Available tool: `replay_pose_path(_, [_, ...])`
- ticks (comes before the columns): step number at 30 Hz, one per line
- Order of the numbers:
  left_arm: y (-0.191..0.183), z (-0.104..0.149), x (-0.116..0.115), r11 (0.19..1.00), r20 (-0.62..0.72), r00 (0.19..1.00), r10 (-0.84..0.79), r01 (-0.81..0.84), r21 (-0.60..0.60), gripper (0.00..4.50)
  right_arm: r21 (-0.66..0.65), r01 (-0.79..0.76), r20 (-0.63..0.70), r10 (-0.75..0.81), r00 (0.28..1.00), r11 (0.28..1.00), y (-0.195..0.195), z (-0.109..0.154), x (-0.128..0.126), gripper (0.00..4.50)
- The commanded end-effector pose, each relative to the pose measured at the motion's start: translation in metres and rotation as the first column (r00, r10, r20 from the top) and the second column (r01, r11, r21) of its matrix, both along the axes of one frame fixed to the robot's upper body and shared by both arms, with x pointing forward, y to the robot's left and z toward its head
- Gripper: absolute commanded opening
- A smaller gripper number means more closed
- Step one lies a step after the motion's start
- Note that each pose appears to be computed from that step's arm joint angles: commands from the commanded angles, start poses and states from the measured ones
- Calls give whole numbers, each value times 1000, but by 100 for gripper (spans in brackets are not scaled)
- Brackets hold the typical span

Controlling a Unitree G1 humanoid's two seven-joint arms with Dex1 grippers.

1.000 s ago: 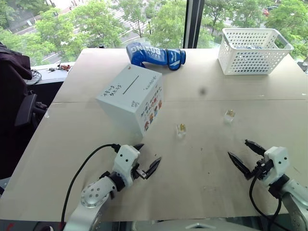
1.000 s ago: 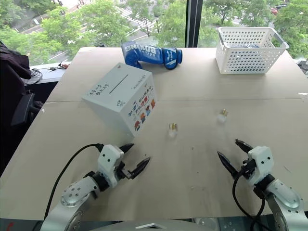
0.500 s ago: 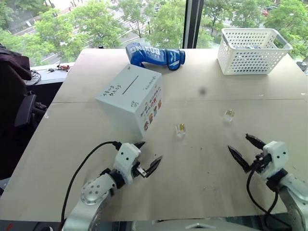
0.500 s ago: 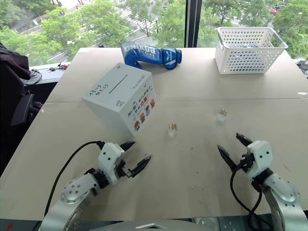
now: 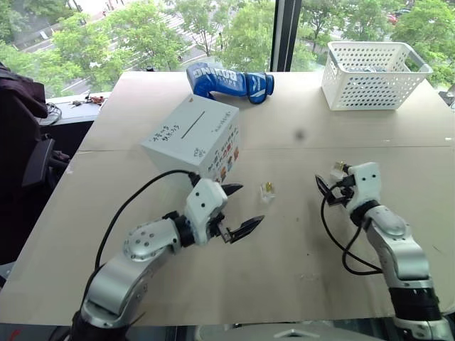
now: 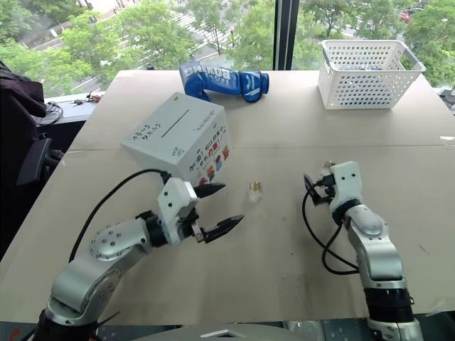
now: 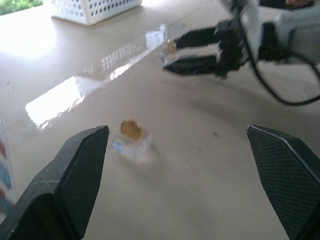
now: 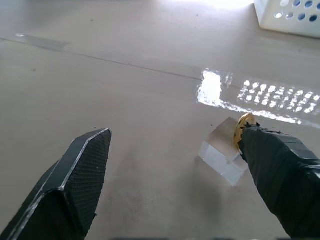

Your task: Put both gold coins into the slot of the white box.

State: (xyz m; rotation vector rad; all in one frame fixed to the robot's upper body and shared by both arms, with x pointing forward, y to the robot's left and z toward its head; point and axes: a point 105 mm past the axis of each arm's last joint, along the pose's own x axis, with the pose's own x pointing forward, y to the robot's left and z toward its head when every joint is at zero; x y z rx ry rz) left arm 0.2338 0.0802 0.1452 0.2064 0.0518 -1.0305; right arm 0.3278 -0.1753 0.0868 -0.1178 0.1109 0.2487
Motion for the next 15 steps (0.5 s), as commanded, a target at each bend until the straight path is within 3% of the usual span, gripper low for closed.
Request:
replay_pose_path(1, [-9, 6, -6, 999, -2, 1000, -31, 31, -19, 447, -8, 61, 60, -60, 996, 998, -7, 13, 10, 445])
replay_pose_path(12, [-5, 10, -2, 1000, 24, 1000, -13, 13, -9, 447, 36, 81, 101, -84, 991, 996, -6, 22, 18, 445])
replay_pose_path(15, [-5, 14, 0, 1000, 38, 999, -9, 10, -14, 450, 70, 84, 121, -93, 988, 994, -4, 27, 20, 365])
